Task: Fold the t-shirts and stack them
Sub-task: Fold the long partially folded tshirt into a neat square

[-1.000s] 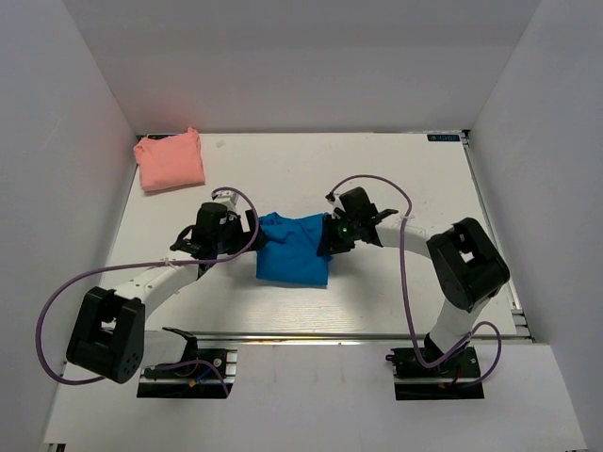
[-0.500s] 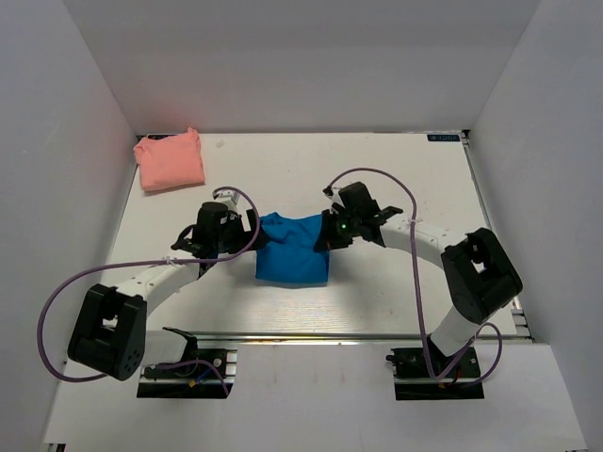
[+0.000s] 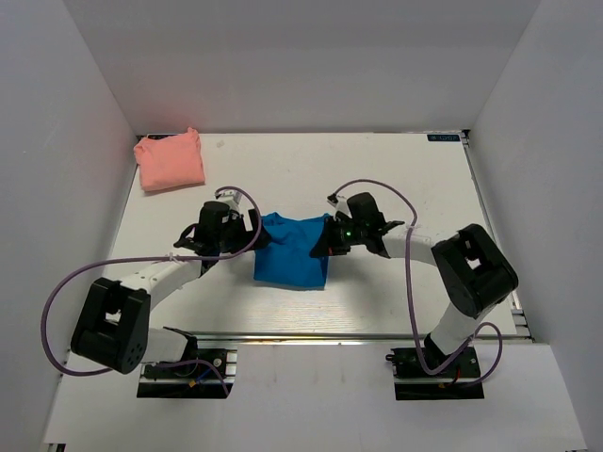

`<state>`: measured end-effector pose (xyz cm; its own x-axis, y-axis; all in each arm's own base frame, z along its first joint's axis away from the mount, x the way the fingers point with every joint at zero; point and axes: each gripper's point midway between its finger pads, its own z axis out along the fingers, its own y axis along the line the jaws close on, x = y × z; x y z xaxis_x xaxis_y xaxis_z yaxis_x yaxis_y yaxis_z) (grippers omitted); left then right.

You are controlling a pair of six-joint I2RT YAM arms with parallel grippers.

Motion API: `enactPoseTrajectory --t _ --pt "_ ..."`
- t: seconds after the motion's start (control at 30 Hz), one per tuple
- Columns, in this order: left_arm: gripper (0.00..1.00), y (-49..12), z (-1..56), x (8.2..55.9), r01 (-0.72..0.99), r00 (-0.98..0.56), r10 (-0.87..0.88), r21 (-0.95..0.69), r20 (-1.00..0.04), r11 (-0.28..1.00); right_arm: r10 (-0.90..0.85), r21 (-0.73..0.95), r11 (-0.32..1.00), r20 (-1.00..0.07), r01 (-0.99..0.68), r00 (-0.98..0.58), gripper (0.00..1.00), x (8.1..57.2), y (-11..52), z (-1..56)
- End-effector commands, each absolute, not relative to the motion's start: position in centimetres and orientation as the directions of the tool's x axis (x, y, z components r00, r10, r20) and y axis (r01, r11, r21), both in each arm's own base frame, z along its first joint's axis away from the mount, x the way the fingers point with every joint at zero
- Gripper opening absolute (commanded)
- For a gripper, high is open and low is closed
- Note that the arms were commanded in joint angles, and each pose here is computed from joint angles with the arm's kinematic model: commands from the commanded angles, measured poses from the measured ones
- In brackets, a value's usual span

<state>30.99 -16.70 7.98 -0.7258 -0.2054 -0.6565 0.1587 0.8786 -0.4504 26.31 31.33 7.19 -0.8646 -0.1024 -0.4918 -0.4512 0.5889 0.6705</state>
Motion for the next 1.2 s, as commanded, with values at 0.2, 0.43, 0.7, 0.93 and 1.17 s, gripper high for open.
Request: enactPoseTrajectory --t 0.2,0.43,0.7,0.93,1.17 --pt "1.0 -17.1 9.3 33.2 0.154 -0.701 -0.222 -0.448 -0.677 0.881 -0.05 0.692 0.637 -0.403 -0.34 -0.914 0.0 27.6 28.4 2.9" --pt "1.0 -17.4 8.4 33.6 0.148 -0.722 -0.213 -0.448 -0.659 0.882 -0.109 0.665 0.602 -0.48 -0.442 -0.87 0.41 28.0 28.6 5.0" --pt "0.91 -17.7 9.1 34.1 0.174 -0.705 -0.207 -0.449 -0.678 0.876 -0.114 0.609 0.612 -0.564 -0.504 -0.818 0.64 29.3 28.5 9.4" --pt "0.73 -17.6 9.8 34.9 0.181 -0.679 -0.21 -0.437 -0.704 0.881 -0.085 0.577 0.683 -0.548 -0.449 -0.832 0.64 30.4 27.6 9.1" --pt "0.61 -18.1 8.8 35.5 0.177 -0.698 -0.202 -0.439 -0.687 0.881 -0.083 0.545 0.716 -0.554 -0.436 -0.828 0.56 33.0 28.3 8.6"
